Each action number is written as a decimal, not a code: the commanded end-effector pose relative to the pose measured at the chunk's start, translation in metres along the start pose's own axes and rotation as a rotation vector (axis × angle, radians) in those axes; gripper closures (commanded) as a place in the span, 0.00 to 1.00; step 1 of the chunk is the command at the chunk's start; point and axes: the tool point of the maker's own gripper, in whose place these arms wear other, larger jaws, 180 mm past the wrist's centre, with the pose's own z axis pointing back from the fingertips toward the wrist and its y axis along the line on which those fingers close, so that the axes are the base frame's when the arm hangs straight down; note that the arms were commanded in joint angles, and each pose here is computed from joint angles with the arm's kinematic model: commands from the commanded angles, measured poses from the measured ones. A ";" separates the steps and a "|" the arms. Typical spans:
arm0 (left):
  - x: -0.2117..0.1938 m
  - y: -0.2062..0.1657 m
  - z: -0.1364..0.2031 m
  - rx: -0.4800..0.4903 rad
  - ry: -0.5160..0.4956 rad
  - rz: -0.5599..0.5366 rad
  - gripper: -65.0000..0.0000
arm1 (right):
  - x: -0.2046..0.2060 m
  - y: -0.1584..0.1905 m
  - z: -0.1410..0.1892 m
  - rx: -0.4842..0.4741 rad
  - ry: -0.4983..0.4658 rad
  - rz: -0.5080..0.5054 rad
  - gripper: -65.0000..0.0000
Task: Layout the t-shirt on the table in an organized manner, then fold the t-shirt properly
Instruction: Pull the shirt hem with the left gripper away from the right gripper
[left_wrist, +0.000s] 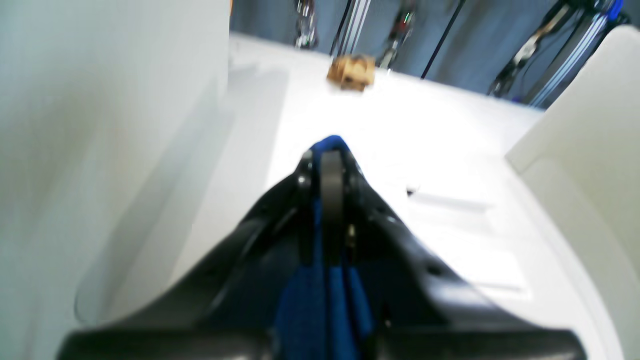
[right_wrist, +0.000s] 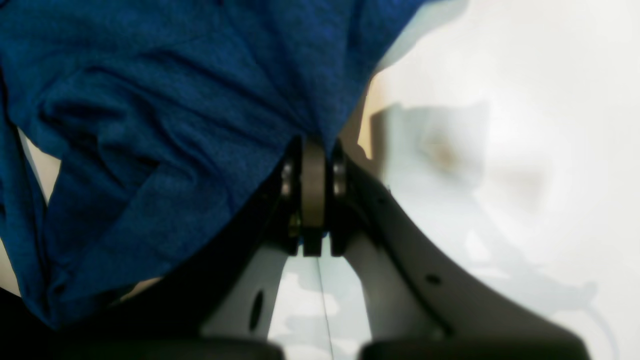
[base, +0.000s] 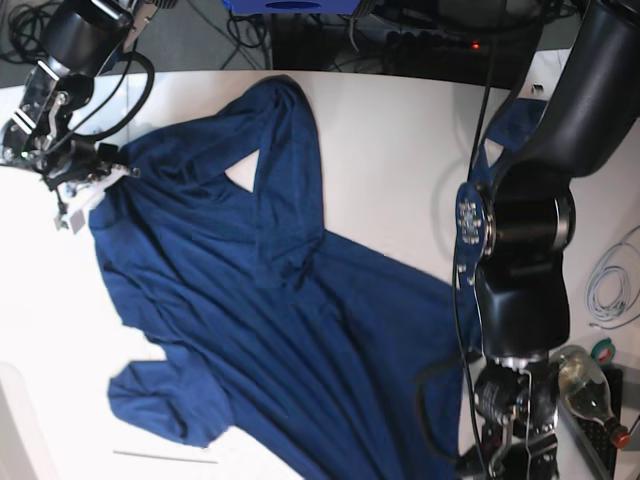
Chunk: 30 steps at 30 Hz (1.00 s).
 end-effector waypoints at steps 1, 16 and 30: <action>0.040 -0.008 -0.002 -0.017 -0.093 0.003 1.00 | 0.007 -0.003 0.004 -0.007 -0.009 0.011 1.00; -0.035 -0.016 -0.030 -0.026 -0.081 -0.094 1.00 | 0.006 -0.003 0.004 -0.007 -0.006 0.011 1.00; -0.045 0.001 -0.036 0.126 -0.118 -0.279 0.47 | 0.006 -0.003 0.004 -0.008 -0.004 0.011 1.00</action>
